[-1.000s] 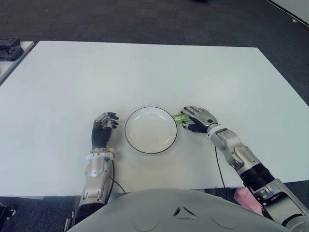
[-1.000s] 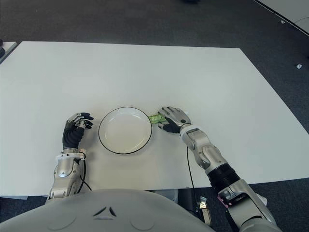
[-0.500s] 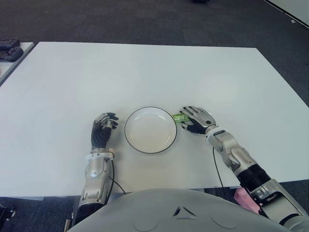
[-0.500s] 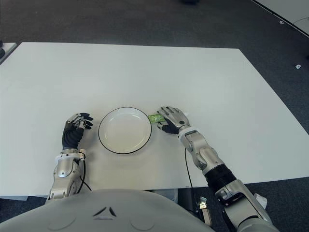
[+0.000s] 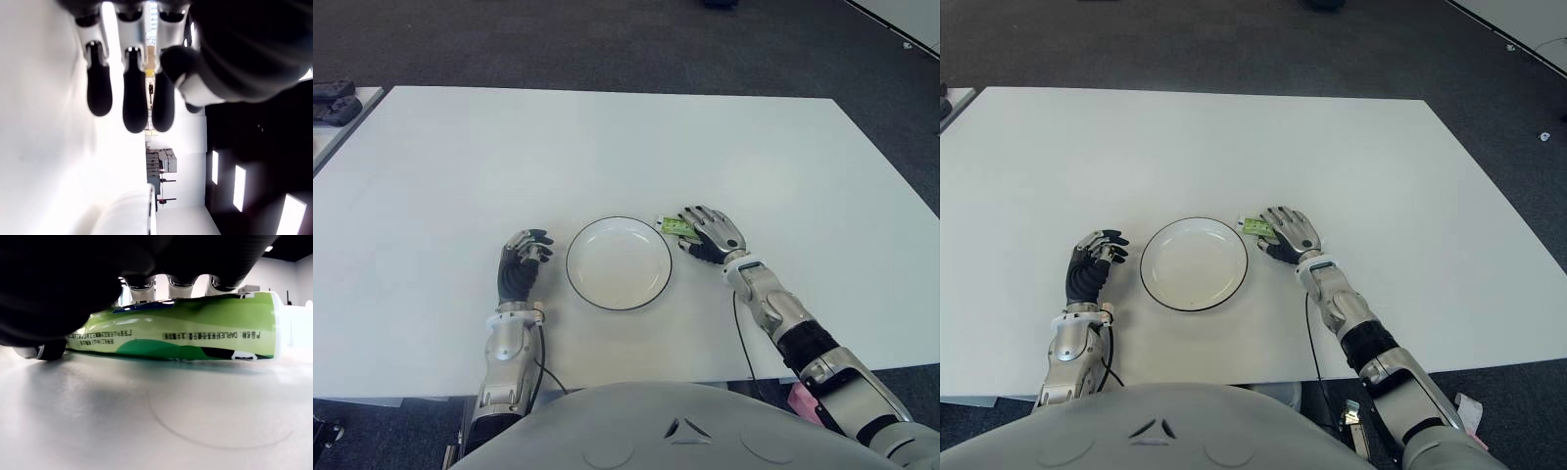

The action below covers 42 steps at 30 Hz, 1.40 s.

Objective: Put the toothpaste on the table into the plate.

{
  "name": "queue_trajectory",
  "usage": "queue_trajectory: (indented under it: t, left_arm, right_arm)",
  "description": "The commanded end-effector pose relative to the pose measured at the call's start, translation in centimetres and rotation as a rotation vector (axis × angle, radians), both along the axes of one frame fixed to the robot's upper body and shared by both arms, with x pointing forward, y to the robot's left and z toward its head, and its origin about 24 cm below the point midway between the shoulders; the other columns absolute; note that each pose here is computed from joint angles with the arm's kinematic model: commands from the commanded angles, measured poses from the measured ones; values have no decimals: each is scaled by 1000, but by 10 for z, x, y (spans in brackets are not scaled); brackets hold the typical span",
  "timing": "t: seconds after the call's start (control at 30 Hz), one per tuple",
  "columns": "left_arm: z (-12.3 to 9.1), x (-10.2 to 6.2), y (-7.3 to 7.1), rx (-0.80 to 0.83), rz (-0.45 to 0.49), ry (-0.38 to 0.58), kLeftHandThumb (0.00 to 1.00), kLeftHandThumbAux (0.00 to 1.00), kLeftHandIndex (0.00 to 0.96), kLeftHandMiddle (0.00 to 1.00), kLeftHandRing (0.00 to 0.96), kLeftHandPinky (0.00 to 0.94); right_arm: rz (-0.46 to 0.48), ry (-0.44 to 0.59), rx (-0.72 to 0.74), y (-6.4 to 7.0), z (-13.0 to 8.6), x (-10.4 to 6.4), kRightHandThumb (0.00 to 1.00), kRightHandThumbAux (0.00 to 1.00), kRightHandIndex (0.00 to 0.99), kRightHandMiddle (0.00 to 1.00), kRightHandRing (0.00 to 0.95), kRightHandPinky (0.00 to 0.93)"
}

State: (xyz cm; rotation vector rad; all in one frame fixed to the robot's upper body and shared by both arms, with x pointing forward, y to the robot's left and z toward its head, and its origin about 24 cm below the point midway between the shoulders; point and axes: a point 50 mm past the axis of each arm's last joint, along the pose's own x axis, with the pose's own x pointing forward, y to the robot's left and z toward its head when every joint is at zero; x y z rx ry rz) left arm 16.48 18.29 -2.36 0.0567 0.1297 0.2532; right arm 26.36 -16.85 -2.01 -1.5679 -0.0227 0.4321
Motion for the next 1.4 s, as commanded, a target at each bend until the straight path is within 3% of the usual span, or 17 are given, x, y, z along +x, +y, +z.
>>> queue_trajectory:
  t: [0.03, 0.37, 0.57, 0.8, 0.9, 1.17, 1.33, 1.4]
  left_arm:
    - [-9, -6, 0, -13, 13, 62, 833, 681, 403, 481, 553, 534]
    - [-8, -6, 0, -15, 9, 47, 833, 680, 405, 482, 555, 535]
    - [-8, -7, 1, -13, 16, 42, 832, 681, 398, 485, 553, 532]
    - [-8, -8, 1, -18, 15, 45, 830, 682, 393, 489, 555, 535]
    - [-8, -8, 2, -21, 18, 45, 830, 683, 392, 490, 556, 537]
    - [-8, -8, 3, -20, 27, 44, 831, 682, 391, 492, 560, 538]
    - [-8, -7, 3, -19, 23, 41, 831, 682, 392, 492, 564, 539]
    - [-8, -7, 3, -18, 25, 42, 831, 682, 392, 492, 564, 539]
  right_arm:
    - [-63, 130, -89, -22, -38, -8, 579, 273, 0, 0, 0, 0]
    - [-49, 90, -134, -34, -45, 0, 635, 389, 21, 0, 0, 0]
    - [-53, 133, -159, -37, -47, 4, 653, 428, 42, 0, 0, 5]
    - [-56, 212, -156, -38, -48, 8, 684, 449, 48, 0, 8, 129]
    - [-56, 236, -147, -38, -48, 9, 702, 437, 60, 43, 71, 207]
    - [-71, 273, -90, -38, -44, 14, 758, 436, 135, 176, 215, 302]
    - [-81, 298, -64, -37, -42, 17, 846, 445, 353, 374, 419, 440]
    - [-84, 304, -57, -37, -41, 18, 793, 568, 392, 406, 443, 452]
